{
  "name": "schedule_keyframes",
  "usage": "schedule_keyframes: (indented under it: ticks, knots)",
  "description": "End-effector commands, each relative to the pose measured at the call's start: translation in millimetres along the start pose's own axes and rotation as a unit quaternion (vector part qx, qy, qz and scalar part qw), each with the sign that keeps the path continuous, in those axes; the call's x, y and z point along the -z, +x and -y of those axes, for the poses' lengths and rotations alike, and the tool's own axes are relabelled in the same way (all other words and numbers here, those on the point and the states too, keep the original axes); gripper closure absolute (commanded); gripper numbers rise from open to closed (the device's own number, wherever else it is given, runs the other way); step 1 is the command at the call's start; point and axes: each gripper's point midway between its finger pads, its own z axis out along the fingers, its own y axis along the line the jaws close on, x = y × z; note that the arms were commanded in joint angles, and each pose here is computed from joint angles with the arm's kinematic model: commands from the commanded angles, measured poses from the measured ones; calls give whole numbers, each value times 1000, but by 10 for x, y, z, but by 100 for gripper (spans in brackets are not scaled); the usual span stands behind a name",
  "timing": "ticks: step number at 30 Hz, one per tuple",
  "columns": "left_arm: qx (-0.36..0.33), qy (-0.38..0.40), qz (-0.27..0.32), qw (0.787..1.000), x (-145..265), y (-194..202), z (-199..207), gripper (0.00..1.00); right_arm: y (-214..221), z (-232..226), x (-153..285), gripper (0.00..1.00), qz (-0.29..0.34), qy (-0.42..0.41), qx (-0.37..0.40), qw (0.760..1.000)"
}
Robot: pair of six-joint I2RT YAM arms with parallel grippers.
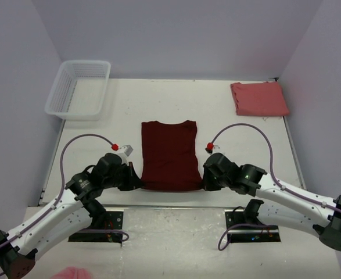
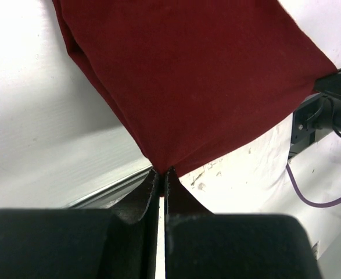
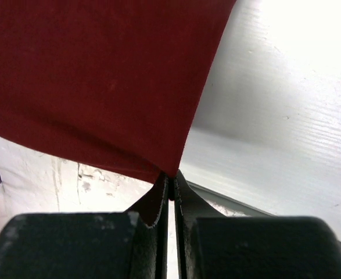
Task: Fold and stack the t-shirts
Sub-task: Fold the long partially folded tshirt into a neat square
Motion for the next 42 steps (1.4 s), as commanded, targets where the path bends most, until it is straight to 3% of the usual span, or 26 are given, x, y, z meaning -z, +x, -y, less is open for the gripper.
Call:
schedule_keyframes:
  ticks: [1, 5, 12, 18, 26, 33, 39, 41, 42]
  knots:
    - [-10, -20, 28, 999, 126, -194, 48, 100, -194, 143, 84, 100, 32, 62, 0, 998]
    - [-38, -55, 39, 997, 20, -426, 57, 100, -614, -51, 184, 100, 70, 76, 17, 995]
    - [-75, -77, 82, 991, -68, -1142, 264, 100, -1223, -162, 55, 100, 78, 103, 40, 991]
    - [-69, -119, 108, 985, -202, -1767, -9, 100, -1610, -153, -84, 100, 79, 108, 38, 990]
    - [-73, -136, 84, 984, -547, -2196, -64, 100, -2176, -99, -255, 100, 80, 108, 27, 991]
    - [-83, -161, 108, 978, -779, -2836, -12, 100, -2491, 91, -568, 100, 54, 116, 14, 992]
    - [-66, -186, 87, 976, -1223, -3138, -320, 100, -2805, 257, -923, 100, 31, 96, 4, 995]
    - [-62, -197, 73, 976, -1407, -3146, -443, 100, -2921, 364, -1144, 95, 17, 106, 10, 994]
    - [-61, -200, 68, 975, -1519, -3142, -525, 99, -3061, 376, -1149, 86, 25, 106, 16, 994]
